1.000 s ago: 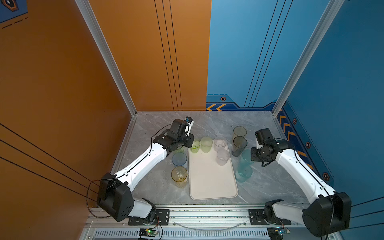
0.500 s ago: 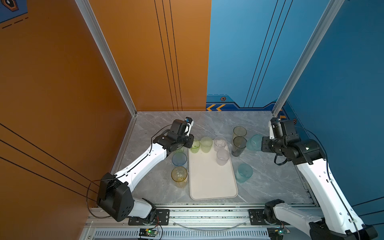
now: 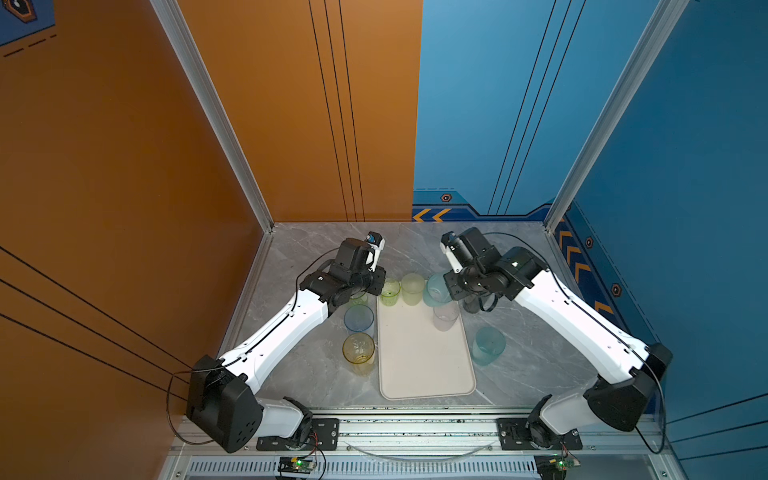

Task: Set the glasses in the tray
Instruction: 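Lift the teal cup with the right gripper and carry it over the tray, then lower the teal cup onto the tray beside the frosted cup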

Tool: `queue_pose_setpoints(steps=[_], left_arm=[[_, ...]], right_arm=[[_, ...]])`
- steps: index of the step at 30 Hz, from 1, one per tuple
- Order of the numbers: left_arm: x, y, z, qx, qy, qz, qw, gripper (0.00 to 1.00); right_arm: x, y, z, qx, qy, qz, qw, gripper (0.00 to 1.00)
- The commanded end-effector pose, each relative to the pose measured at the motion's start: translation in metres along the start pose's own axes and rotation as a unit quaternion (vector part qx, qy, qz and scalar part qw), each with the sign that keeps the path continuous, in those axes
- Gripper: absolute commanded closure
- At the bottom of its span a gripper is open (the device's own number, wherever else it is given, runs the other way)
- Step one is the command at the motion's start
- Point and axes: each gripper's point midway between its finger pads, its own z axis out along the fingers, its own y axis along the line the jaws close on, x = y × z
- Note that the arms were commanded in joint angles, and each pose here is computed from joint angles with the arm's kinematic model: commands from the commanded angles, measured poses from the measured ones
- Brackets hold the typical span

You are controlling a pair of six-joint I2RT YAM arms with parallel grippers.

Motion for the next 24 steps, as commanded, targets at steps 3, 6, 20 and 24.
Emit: queue_pose_setpoints(steps=[3, 6, 20, 24], left_arm=[[0.004, 0.009, -0.009, -0.015, 0.003, 0.000, 1.000, 0.69], [0.004, 0.009, -0.009, -0.015, 0.005, 0.000, 1.000, 0.69], [0.006, 0.014, -0.008, -0.018, 0.010, -0.001, 1.000, 0.69], [0.007, 0.015, -0.007, -0.019, 0.012, -0.002, 1.000, 0.69]], right_arm=[[-0.016, 0.031, 0.015, -0.032, -0.004, -0.037, 0.999, 0.96], [-0.013, 0.041, 0.032, -0.042, 0.015, -0.044, 0.998, 0.96], [0.003, 0.041, 0.087, -0.019, 0.078, -0.063, 0.995, 0.96], [0.010, 0.038, 0.098, -0.019, 0.095, -0.059, 0.994, 0.96]])
